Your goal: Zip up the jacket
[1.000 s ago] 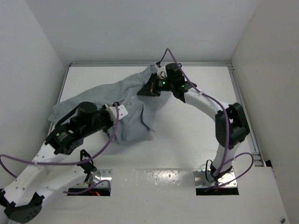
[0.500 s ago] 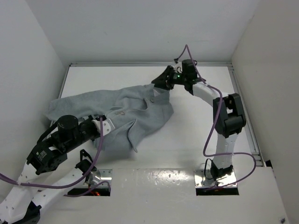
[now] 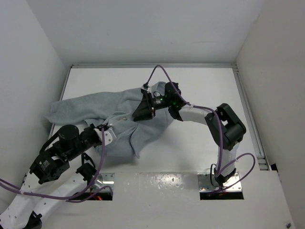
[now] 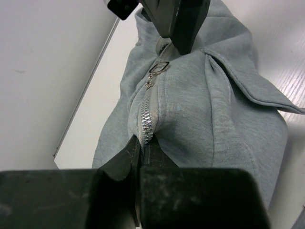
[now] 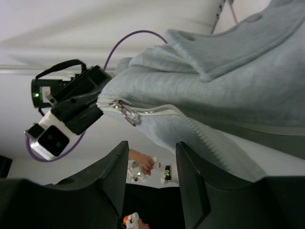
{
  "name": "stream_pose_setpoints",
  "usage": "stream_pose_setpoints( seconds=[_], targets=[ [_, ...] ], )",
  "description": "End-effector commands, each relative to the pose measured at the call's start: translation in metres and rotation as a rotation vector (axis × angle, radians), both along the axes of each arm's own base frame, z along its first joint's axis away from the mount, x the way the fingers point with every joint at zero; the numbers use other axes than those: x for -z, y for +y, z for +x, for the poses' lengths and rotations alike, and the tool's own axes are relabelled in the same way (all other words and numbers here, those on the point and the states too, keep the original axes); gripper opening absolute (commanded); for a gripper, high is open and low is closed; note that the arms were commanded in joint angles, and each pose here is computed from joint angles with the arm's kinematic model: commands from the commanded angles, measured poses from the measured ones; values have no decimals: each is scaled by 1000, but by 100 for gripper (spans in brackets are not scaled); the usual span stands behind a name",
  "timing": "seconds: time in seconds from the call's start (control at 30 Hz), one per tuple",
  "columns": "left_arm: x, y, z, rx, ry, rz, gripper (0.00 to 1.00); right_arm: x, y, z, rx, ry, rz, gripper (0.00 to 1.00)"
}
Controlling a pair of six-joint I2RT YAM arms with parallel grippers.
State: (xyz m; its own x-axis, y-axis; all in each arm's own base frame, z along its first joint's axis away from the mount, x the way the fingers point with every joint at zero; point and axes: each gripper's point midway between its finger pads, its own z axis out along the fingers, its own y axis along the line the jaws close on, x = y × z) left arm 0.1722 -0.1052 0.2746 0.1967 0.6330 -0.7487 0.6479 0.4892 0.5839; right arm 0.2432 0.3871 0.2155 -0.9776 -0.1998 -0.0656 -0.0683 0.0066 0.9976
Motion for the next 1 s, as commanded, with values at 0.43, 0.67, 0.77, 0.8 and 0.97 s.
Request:
stream_pose_setpoints(
  seconds=[0.43, 0.67, 0.77, 0.8, 0.97],
  targets=[
    [-36, -5, 3, 29, -142, -69, 0, -52, 25, -21, -85, -119, 141, 45],
    [-36, -6, 2, 38, -141, -71, 0, -43, 30, -28, -110, -110, 128, 45],
    [-36, -6, 2, 38, -141, -71, 0, -41, 31, -28, -106, -110, 122, 45],
    [-36, -8, 1, 46, -140, -73, 0, -40, 31, -28, -106, -106, 119, 45],
    [-36, -9, 0, 57, -139, -75, 0, -35, 36, -22, -89, -100, 110, 53]
  ],
)
